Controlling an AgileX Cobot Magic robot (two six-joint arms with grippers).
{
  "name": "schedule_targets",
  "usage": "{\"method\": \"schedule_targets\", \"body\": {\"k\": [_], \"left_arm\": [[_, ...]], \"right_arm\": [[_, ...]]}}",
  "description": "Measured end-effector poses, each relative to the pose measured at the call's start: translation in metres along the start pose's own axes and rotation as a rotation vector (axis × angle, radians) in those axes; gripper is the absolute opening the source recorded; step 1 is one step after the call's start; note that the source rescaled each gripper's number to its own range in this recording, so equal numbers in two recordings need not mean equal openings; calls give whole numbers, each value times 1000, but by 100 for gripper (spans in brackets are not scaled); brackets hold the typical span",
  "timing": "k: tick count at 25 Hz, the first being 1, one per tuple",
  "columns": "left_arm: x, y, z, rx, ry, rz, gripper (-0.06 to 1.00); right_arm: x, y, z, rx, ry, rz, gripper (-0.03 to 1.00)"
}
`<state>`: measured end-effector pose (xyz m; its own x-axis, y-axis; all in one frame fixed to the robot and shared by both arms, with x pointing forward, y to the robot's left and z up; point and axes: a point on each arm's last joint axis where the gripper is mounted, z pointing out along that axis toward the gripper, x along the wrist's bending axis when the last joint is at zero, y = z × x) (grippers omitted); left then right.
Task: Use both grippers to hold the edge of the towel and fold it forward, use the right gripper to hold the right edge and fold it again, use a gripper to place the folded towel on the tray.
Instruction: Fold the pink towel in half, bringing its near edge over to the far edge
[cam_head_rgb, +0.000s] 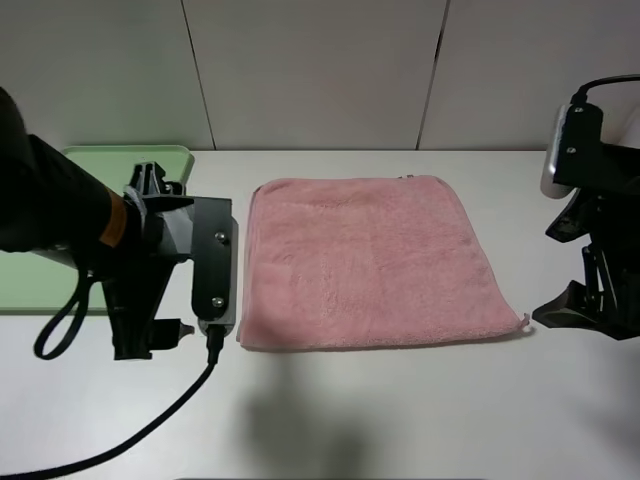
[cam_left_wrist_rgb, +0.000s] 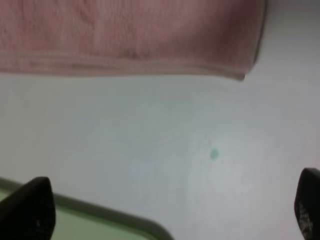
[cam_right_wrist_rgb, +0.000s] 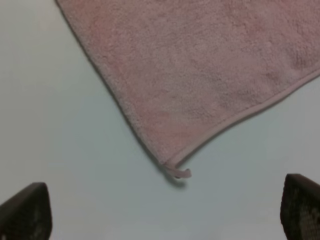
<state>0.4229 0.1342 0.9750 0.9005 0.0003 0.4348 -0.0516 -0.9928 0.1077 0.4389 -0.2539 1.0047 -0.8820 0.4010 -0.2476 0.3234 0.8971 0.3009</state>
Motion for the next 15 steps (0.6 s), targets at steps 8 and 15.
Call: {"method": "schedule_targets", "body": {"k": [8, 15], "left_arm": [[-8, 12, 44, 3, -70, 115, 96], [-17, 20, 74, -33, -104, 234, 96]], "right_arm": [[-6, -1, 26, 43, 57, -1, 100], [-9, 0, 34, 49, 59, 0, 100]]}}
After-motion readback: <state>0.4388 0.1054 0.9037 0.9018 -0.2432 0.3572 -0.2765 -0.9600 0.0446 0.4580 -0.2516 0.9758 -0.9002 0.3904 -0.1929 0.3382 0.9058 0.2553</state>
